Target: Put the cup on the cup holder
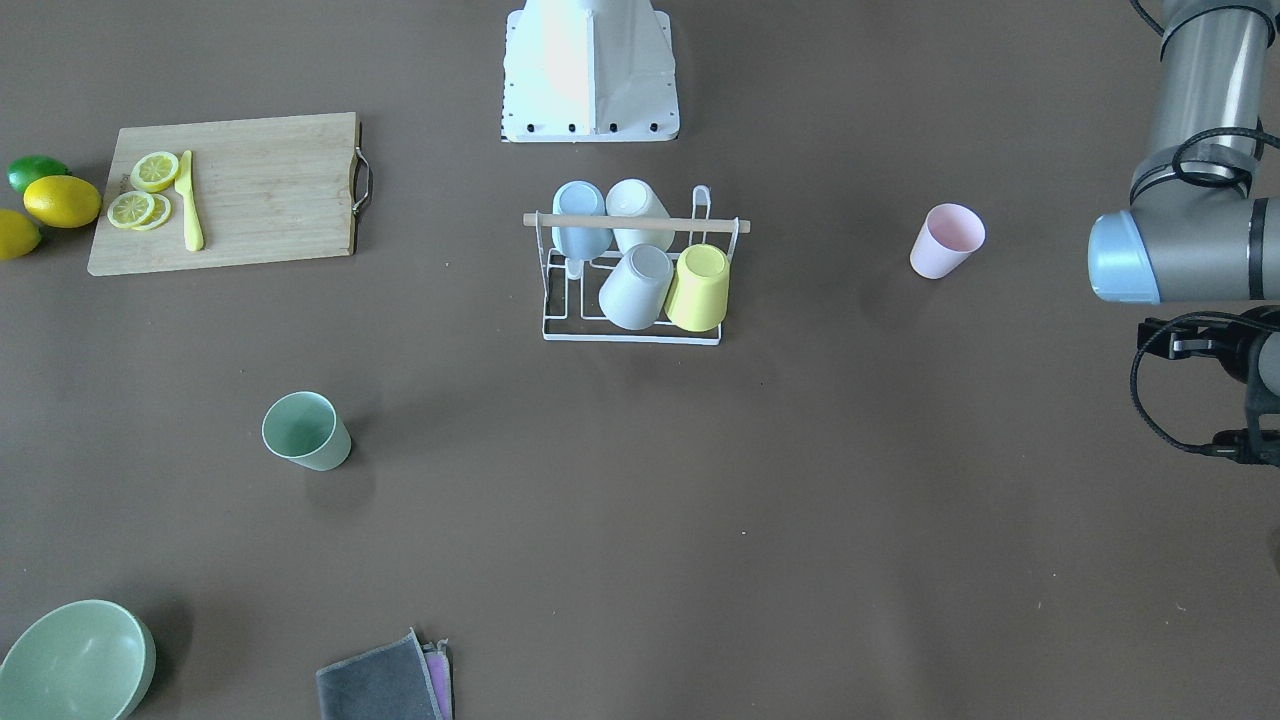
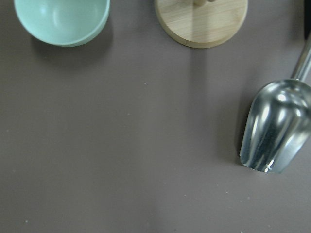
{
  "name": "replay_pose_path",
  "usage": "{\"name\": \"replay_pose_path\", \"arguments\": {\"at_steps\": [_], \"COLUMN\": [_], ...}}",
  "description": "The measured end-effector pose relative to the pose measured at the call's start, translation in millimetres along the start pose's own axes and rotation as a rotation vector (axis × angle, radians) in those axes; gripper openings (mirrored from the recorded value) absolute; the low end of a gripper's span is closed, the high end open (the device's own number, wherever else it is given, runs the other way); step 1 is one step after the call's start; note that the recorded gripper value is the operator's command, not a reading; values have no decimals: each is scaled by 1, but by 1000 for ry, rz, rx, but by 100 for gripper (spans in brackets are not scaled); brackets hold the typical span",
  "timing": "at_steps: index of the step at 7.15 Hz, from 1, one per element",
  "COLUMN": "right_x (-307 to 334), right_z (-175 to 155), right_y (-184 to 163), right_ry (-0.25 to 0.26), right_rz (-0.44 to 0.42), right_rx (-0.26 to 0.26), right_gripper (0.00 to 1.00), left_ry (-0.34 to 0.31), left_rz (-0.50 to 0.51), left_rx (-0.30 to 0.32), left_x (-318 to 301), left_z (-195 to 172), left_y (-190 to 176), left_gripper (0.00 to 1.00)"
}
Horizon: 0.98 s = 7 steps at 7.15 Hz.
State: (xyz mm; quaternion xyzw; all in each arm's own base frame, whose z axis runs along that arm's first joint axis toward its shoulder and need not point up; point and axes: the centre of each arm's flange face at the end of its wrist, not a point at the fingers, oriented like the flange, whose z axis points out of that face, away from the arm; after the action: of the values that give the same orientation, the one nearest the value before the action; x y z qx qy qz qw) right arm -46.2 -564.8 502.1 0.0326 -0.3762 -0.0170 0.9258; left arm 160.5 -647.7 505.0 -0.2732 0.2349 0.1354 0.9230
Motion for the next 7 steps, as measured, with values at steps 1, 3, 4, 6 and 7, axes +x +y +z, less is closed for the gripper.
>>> {"name": "replay_pose_path", "arguments": {"at_steps": [1,3,4,6,7], "right_x": [-34,-99,-119,-160,-177], "right_z": [5,18,26,36,40], "right_y": [-6,-17,-19,-35,-51], "right_ry": [-10,-15,-10,-21,-21], "right_rz": [-54,-178,-208,-212,-209], "right_rx": [-5,19,41,46,35], "right_gripper": [100,100,100,100,100], "left_ry": [-6,-29,-43,-59,-67], "left_rz": [11,52,69,118,159], "left_rx": [-9,-34,-47,-77,-97], "left_x": [16,54,73,100,115], "left_z": [-1,5,10,14,14], "left_y": [-2,-11,-15,-25,-32], "left_gripper": [98,98,97,97,97]}}
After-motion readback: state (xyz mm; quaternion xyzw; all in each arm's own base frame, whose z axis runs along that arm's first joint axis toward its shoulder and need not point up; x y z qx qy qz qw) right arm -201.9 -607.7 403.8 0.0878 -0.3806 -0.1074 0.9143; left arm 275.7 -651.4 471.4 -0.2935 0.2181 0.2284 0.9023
